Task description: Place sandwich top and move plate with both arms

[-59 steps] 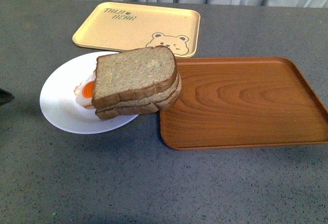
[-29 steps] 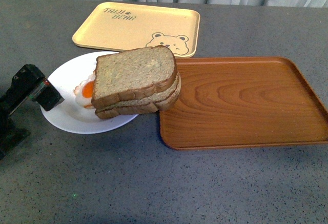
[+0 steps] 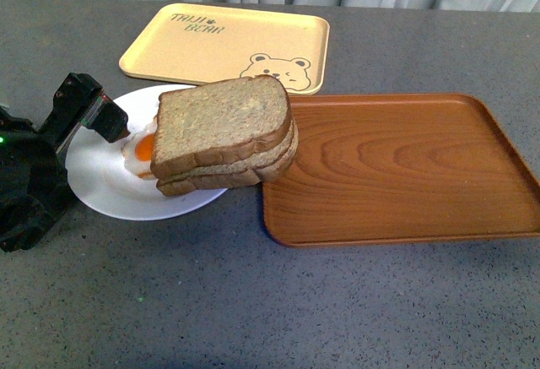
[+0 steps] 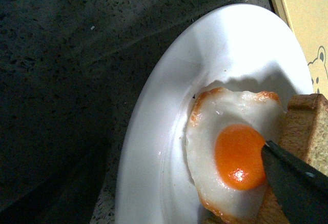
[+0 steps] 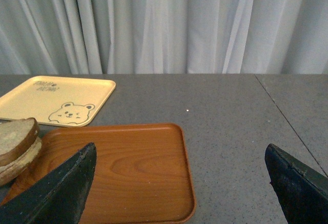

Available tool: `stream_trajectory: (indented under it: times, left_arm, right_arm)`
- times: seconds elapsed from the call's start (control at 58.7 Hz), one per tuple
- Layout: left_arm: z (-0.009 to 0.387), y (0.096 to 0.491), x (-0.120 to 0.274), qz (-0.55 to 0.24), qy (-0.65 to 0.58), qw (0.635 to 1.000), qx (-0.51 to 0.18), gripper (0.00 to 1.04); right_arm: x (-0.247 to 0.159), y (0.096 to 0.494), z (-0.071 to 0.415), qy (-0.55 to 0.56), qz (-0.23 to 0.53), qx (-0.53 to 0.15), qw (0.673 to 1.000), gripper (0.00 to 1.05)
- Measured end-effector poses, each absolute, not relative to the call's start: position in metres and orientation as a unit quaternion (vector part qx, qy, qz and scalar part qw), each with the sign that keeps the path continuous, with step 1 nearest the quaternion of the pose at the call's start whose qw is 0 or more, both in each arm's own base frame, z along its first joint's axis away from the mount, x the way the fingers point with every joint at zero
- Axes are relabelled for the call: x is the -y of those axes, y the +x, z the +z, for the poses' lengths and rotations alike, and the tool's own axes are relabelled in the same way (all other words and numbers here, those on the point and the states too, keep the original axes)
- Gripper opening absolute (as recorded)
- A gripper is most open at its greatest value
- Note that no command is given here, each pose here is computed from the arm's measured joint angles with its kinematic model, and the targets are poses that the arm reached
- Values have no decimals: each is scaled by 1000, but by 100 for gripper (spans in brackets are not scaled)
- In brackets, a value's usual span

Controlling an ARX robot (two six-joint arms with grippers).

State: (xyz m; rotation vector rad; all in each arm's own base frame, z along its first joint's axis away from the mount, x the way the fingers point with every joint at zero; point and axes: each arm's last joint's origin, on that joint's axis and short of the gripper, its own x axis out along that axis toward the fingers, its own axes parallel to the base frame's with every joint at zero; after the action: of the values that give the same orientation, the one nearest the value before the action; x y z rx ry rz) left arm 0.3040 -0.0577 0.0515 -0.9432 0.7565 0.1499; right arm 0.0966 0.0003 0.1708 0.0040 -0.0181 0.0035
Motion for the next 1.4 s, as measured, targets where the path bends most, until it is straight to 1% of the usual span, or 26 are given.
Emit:
stream_trajectory:
  times: [0.238, 0.272, 0.358, 0.392, 0.477, 0.511, 0.647, 1.09, 1.396]
  left_arm:
    - [40, 297, 58, 78, -461, 808, -358, 47]
    - [39, 296, 58, 77, -464, 806, -360, 44]
    - [36, 292, 58, 79, -470, 802, -361, 29]
    - [35, 291, 58, 78, -472, 800, -363, 26]
    - [32, 287, 57, 77, -477, 796, -364, 12]
    - [32, 286, 57, 73, -482, 794, -364, 9]
    - [33, 283, 57, 65, -499, 787, -357, 3]
    - [38, 265, 54, 53, -531, 775, -340, 3]
    - [54, 260, 58, 42, -536, 774, -334, 3]
  right_arm:
    - [0, 97, 171, 2, 2, 9, 1000, 96]
    - [0, 97, 171, 2, 2, 9, 1000, 96]
    - [0, 97, 171, 2, 2, 9, 1000, 96]
    - [0, 97, 171, 2, 2, 9, 1000, 96]
    - [0, 97, 171, 2, 2, 9, 1000, 96]
    - [0, 97, 171, 2, 2, 9, 1000, 96]
    - [0, 97, 171, 2, 2, 9, 1000, 96]
    - [0, 97, 171, 2, 2, 9, 1000, 96]
    - [0, 97, 171, 2, 2, 9, 1000, 96]
